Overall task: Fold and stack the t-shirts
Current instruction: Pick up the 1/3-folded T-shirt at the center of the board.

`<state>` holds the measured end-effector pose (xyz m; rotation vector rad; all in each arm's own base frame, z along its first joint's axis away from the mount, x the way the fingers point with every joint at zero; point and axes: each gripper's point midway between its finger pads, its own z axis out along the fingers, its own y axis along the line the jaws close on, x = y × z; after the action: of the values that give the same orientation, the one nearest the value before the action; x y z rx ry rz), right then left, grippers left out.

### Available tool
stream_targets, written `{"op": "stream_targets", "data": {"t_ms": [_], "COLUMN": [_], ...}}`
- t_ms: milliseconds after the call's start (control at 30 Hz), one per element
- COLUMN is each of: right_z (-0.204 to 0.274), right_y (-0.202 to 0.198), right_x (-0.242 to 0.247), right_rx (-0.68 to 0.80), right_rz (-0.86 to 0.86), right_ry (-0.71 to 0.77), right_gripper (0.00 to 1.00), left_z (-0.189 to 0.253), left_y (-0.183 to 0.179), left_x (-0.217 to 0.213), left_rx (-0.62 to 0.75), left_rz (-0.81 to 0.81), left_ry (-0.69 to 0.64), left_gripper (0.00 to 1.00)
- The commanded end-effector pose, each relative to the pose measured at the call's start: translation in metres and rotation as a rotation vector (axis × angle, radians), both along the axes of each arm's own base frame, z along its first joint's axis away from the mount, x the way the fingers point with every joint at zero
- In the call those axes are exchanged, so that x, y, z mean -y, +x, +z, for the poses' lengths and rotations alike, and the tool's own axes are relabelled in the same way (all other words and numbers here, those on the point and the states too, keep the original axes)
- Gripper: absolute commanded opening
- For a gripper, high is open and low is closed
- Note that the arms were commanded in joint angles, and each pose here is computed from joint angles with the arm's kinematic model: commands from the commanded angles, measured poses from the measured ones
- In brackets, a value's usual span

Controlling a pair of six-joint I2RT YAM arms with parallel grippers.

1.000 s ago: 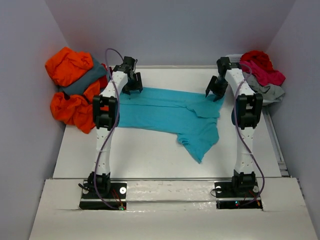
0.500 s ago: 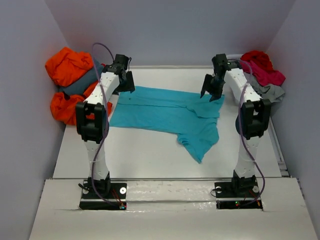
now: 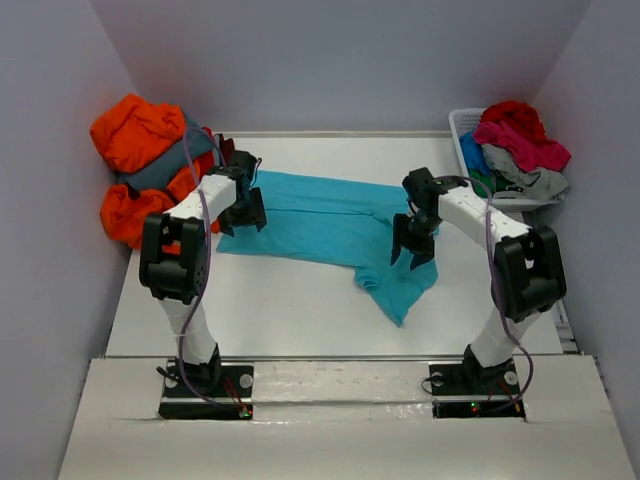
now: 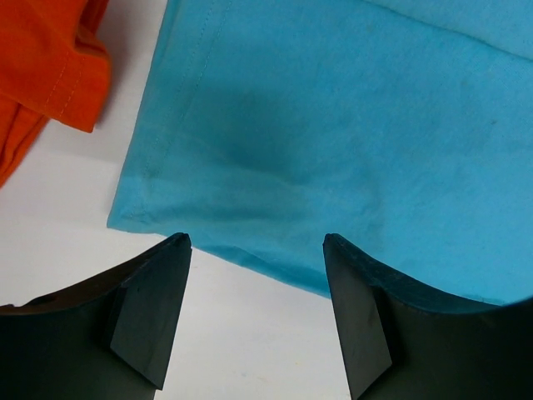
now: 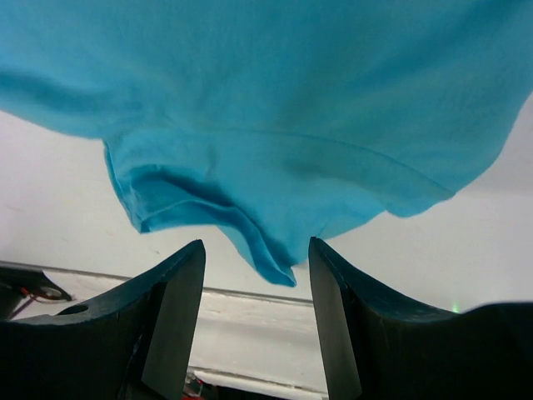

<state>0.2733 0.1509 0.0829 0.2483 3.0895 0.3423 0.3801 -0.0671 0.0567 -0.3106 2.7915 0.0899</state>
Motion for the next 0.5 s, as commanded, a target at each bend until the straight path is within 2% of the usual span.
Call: {"op": "stream_targets", "data": {"t_ms": [0,267,367,467], "right_z": [0.011,-0.003,-0.014,-0.023], "right_y": [-0.018,-0.058,-0.066,-0.074], "right_x": [-0.019,-0.043,-0.035,-0.033], "right_rx": [0.056,0.011,0.002,0.005], "right_rz": [0.028,0.107,0.109,0.110], "right_ry": [0.053,0.076,0.014,0.014], "right_gripper": [0.58,0.57,0.57,0.57], "left_z": [0.027,0.024,0.023,0.023], "left_y": [0.003,-0.007,-0.010,-0.012], "left_x": [0.001,0.002,0.001,0.002], "left_rx": [0.098,0.099,0.097,0.102], "left_rz": [0.020,0.030,0.026,0.027], "left_ry": [-0.022,-0.036,-0.036,-0.044], "left_gripper": [0.77,0.77,0.77,0.77]}}
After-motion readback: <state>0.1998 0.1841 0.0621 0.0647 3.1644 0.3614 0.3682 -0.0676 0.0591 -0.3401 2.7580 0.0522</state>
